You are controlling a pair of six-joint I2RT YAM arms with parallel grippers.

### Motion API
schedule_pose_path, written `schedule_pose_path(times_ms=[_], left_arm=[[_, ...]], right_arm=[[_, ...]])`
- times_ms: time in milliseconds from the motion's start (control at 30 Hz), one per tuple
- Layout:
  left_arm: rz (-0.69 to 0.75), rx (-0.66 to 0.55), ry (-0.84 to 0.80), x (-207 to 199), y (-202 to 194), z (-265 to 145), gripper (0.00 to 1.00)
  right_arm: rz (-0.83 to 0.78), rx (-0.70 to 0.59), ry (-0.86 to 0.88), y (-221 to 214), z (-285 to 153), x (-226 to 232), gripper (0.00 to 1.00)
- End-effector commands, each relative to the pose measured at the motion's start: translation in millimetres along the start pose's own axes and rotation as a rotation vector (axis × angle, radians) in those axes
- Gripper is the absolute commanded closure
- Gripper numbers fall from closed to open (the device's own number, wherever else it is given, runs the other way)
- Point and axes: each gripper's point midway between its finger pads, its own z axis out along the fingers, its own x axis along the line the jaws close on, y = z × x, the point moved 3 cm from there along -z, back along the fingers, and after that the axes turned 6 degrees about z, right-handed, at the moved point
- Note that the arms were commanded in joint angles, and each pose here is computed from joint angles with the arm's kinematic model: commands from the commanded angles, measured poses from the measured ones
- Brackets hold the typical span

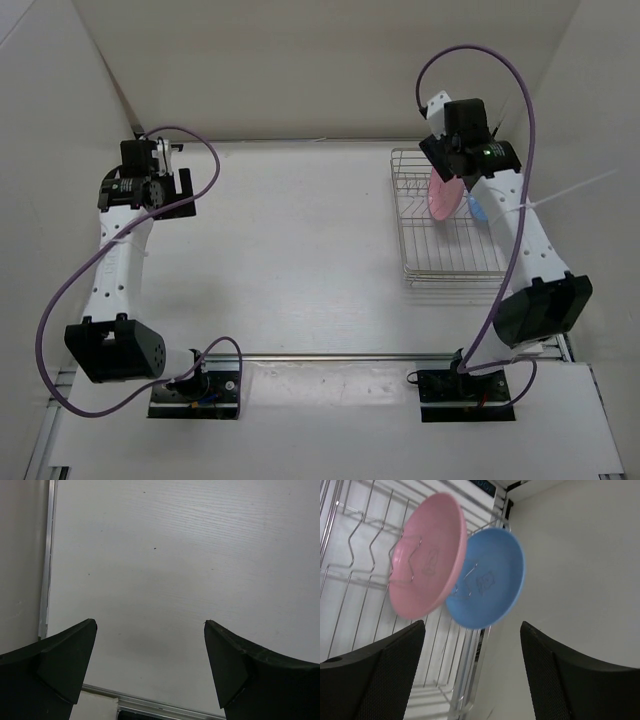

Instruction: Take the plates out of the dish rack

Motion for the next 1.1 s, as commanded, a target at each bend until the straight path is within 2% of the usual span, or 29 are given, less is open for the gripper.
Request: schedule_pose_path(times_ms=[0,200,333,700,900,1067], left_arm=[[0.002,-0.036,0.036,7,0,-12,0.0],[-0.001,-0.056,0.048,9,-5,-19,0.0],[0.017,-0.046,0.078,12,-15,-13,0.0],[0.009,-0.048,0.094,16,-18,-10,0.0],[0.001,-0.048,0.084,14,-16,-9,0.0],[-0.007,-0.055,0.091,18,-11,-9,0.0]], right_arm=[[0.014,-0.086,-0.126,35,17,-16,0.2],[0.035,-0.05,-0.077,43,50,6,0.23],[0.047,-0.031,-0.088,43,62,5,0.26],[0.034,0.103,-0.095,1,102,1,0.35],[0.007,0.154,-0.087,-14,116,3,0.55],[0.003,0.161,-0.083,-16,120,5,0.58]])
